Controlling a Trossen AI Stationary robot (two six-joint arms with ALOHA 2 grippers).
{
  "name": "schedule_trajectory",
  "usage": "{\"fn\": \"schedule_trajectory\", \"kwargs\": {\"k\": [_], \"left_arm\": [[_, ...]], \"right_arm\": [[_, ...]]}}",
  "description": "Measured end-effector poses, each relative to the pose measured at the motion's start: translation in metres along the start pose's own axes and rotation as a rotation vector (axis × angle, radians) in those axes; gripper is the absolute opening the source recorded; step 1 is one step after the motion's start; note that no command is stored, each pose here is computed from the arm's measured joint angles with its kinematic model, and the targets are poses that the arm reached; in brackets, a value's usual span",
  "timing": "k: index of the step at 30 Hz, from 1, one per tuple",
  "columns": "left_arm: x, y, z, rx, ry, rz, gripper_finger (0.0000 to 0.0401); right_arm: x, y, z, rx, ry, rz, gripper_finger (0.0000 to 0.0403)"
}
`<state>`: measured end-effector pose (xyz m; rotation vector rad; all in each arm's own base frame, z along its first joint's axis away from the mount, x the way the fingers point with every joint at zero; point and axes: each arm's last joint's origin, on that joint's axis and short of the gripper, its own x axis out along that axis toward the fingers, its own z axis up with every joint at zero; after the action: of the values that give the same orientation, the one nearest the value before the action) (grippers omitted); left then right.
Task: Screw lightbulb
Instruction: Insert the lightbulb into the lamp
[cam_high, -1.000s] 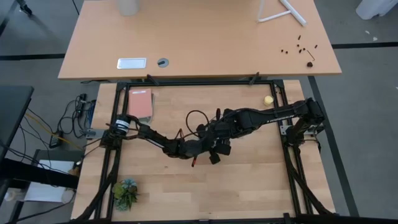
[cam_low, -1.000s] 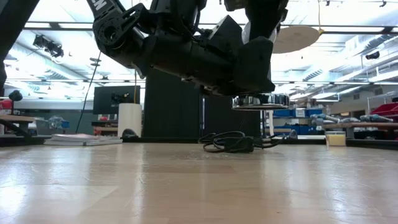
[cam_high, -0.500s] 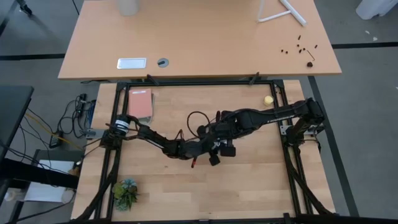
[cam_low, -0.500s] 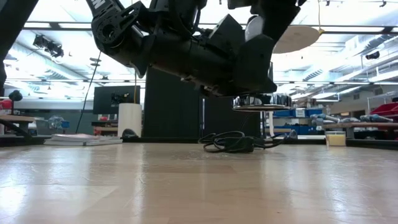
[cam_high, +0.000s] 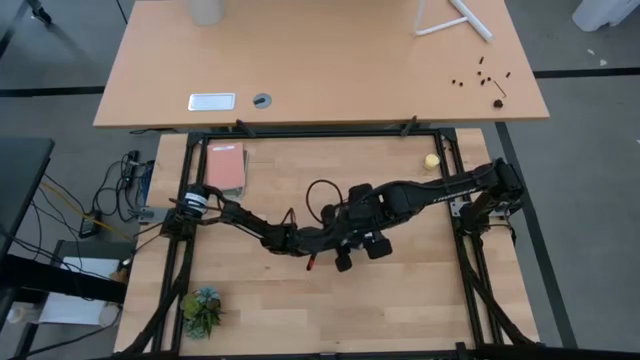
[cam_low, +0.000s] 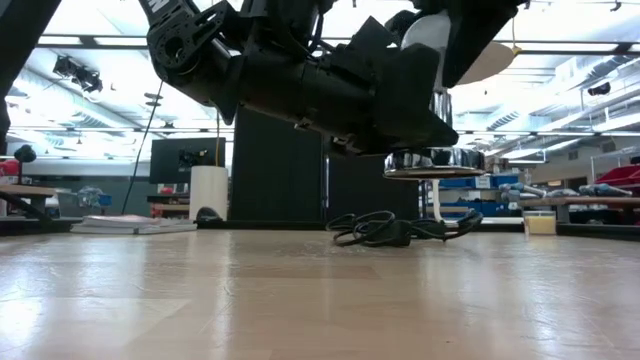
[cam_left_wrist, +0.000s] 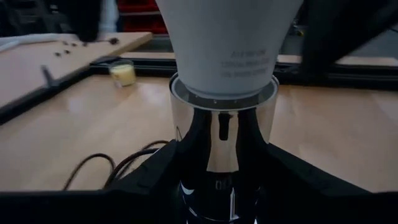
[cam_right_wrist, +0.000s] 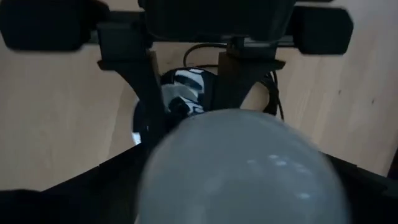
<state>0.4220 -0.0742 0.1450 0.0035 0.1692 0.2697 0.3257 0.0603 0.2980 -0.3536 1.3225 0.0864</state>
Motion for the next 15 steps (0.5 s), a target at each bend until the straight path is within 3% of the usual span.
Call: {"fn": "schedule_trajectory", "kwargs": {"k": [15], "left_arm": [[0.003, 0.0, -0.005, 0.016, 0.068, -0.282, 0.0195]], "right_arm": [[-0.003, 0.018, 0.001, -0.327, -0.024, 0.122, 0.036]]}}
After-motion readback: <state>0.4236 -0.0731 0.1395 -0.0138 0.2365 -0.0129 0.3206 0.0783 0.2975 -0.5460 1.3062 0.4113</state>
